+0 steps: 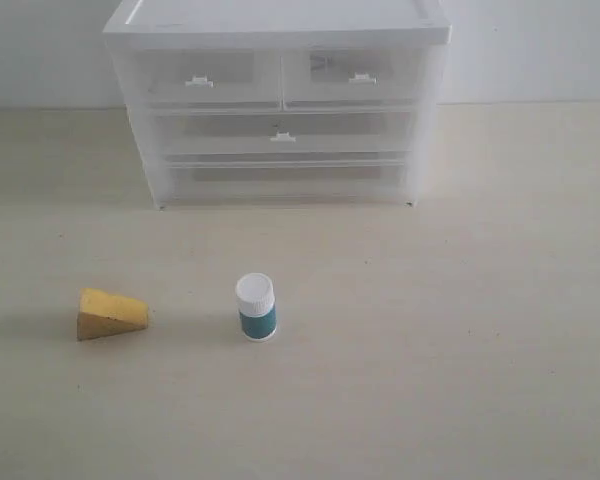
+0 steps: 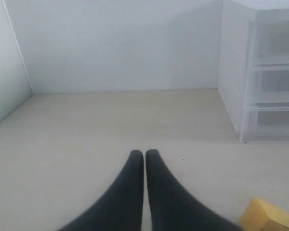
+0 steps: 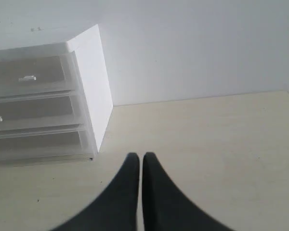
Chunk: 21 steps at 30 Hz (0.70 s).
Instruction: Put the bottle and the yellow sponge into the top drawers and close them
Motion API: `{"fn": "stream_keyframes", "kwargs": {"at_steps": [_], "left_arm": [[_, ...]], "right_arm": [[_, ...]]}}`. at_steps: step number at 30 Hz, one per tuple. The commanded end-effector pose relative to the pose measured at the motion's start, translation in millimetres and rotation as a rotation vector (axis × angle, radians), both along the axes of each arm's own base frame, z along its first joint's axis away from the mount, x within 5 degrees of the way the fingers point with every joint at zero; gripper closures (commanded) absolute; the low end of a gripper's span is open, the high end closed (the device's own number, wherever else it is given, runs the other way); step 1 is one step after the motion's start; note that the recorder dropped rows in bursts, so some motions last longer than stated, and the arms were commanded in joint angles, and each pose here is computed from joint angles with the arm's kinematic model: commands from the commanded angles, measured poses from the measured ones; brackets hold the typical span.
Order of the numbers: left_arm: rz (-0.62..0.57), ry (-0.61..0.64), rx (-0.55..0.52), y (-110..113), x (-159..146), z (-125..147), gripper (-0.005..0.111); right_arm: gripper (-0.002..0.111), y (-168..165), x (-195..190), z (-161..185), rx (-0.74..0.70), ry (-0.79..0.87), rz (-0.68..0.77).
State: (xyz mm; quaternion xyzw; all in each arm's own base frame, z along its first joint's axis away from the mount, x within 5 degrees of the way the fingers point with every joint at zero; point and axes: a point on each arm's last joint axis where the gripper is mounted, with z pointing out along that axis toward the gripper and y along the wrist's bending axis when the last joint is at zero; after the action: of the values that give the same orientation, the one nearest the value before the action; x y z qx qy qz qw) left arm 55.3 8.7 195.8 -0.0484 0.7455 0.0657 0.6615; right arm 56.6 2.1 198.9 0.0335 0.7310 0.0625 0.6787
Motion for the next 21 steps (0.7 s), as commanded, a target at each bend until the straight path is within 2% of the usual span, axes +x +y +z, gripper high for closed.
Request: {"fn": "stream_keyframes", "kwargs": {"at_steps": [1, 6, 9, 10, 13, 16, 18, 19, 20, 21], "left_arm": [[-0.001, -0.003, -0.01, 0, 0, -1, 0.103], [0.0, -0.03, -0.006, 0, 0, 1, 0.103], [0.006, -0.155, -0.033, 0, 0, 12, 0.103], [0.011, -0.221, -0.086, 1, 0, 17, 0.103], [0.029, -0.462, -0.358, 5, -4, 34, 0.103], [0.01, -0.647, -0.535, 8, -9, 46, 0.103], [-0.022, -0.817, -0.6, 11, -17, 58, 0.103], [-0.046, -0.899, -0.577, 10, -21, 64, 0.103], [-0.077, -0.959, -0.498, 7, -25, 70, 0.103], [-0.121, -0.978, -0.325, 0, -28, 79, 0.103]], "right_arm": [[0.106, 0, 0, 0, 0.002, -0.004, 0.002], [0.106, 0, 0, 1, 0.002, -0.015, 0.003], [0.106, 1, 0, 9, 0.01, -0.096, 0.01], [0.106, 1, -1, 14, 0.022, -0.149, 0.015], [0.106, 3, -4, 30, 0.064, -0.333, 0.036], [0.106, 4, -10, 48, 0.123, -0.536, 0.068], [0.106, 4, -17, 59, 0.209, -0.674, 0.109], [0.106, 4, -21, 63, 0.254, -0.728, 0.133], [0.106, 5, -24, 67, 0.298, -0.78, 0.159], [0.106, 7, -25, 73, 0.256, -0.773, 0.173]]}}
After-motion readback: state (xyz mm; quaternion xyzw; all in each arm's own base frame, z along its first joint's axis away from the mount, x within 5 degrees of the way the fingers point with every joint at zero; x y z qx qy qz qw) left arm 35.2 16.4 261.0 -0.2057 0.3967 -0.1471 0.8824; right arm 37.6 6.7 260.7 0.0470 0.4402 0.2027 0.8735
